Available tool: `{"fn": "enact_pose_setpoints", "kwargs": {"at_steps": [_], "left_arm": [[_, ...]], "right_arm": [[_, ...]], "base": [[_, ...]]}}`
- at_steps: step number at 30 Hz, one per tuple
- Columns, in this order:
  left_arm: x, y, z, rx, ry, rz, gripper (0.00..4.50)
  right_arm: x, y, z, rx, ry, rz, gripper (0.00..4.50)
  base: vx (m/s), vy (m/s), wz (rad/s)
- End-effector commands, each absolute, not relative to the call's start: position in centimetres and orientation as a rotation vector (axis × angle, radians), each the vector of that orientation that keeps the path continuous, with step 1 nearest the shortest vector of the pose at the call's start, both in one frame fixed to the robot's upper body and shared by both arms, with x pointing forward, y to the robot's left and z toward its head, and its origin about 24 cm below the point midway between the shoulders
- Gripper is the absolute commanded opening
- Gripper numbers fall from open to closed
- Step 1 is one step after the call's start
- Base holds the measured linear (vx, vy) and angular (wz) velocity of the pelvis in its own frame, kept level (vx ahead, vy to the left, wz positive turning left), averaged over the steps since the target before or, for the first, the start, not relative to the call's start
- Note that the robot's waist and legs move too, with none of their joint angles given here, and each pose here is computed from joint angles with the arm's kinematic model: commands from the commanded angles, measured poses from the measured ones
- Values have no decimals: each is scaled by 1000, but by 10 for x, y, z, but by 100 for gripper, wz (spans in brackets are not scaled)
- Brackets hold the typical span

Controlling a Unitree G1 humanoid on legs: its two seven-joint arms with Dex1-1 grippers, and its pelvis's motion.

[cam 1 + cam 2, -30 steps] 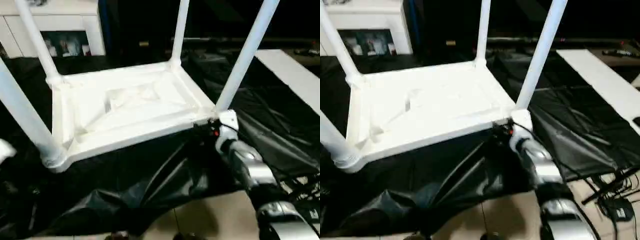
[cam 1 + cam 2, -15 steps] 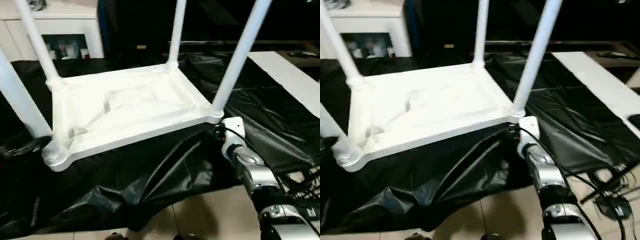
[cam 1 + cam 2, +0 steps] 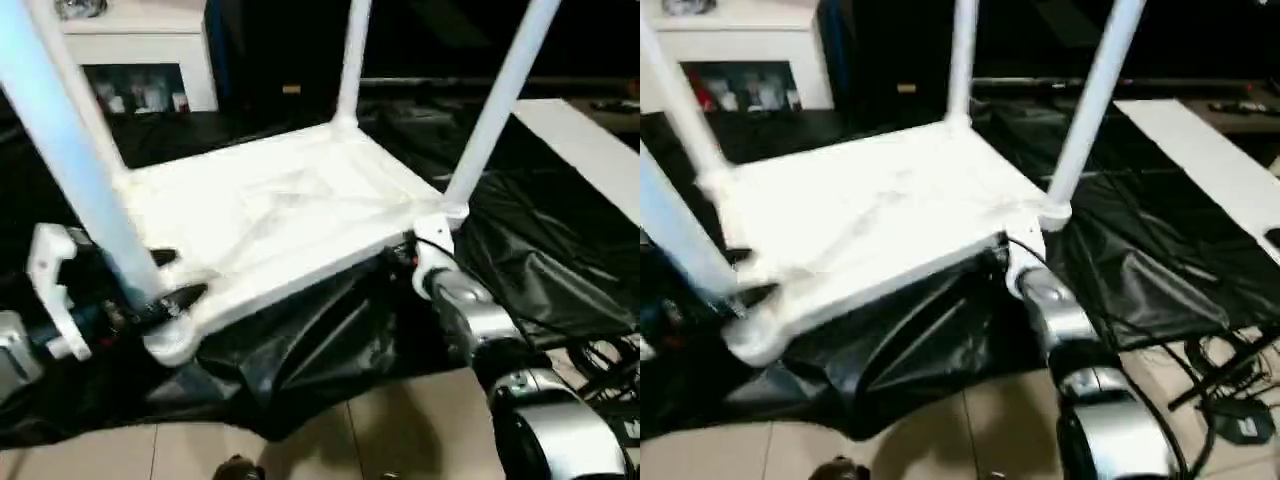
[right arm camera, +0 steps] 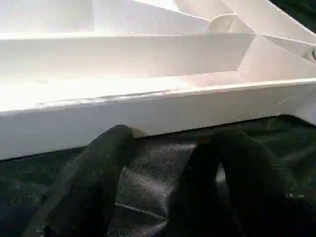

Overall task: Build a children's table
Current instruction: Rotate table base

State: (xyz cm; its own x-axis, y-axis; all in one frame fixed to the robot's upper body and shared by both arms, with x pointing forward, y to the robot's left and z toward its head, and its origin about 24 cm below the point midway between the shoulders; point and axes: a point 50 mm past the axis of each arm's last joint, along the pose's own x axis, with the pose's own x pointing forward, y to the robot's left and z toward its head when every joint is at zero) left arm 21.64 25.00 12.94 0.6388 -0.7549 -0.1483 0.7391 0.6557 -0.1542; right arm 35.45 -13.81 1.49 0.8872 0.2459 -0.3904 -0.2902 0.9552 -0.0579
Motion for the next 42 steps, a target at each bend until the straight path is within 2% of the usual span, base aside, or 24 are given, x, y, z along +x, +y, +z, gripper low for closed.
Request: {"fn": "enact_pose_setpoints", "kwargs": {"at_steps": [1,8,13,14,15,18,19,23,27,32,33,41,42], "left_arm": [[214,235,138,-98,192,-935,444],[209,215,144,-134,195,-1043,444],[207,188,145,-224,183,-1147,444],[207,188,145,-224,183,-1147,444],[209,174,142,-261,174,-1177,444],[212,168,141,-275,170,-1186,444],[216,162,138,-285,165,-1190,444],[219,158,137,-291,161,-1197,444],[229,138,143,-324,123,-1269,444],[242,122,145,-311,96,-1279,444],[250,115,143,-298,91,-1282,444],[266,101,146,-274,57,-1287,444],[275,98,144,-231,52,-1239,444]], "right_arm": [[359,-130,20,-144,374,313,318],[363,-111,26,-142,353,376,318],[360,-84,26,-148,351,489,318],[360,-84,26,-148,351,489,318],[356,-66,26,-145,344,568,318],[355,-57,27,-143,339,611,318],[351,-46,27,-144,333,668,318],[349,-41,26,-146,330,699,318],[340,-22,26,-155,323,816,318],[342,-20,26,-167,321,798,318],[343,-21,28,-156,320,795,318],[344,-24,30,-148,317,814,318],[346,-25,30,-149,308,793,318]], "base": [[0,0,0],[0,0,0],[0,0,0],[0,0,0],[0,0,0],[0,0,0],[0,0,0],[0,0,0],[0,0,0],[0,0,0],[0,0,0],[0,0,0],[0,0,0]]}}
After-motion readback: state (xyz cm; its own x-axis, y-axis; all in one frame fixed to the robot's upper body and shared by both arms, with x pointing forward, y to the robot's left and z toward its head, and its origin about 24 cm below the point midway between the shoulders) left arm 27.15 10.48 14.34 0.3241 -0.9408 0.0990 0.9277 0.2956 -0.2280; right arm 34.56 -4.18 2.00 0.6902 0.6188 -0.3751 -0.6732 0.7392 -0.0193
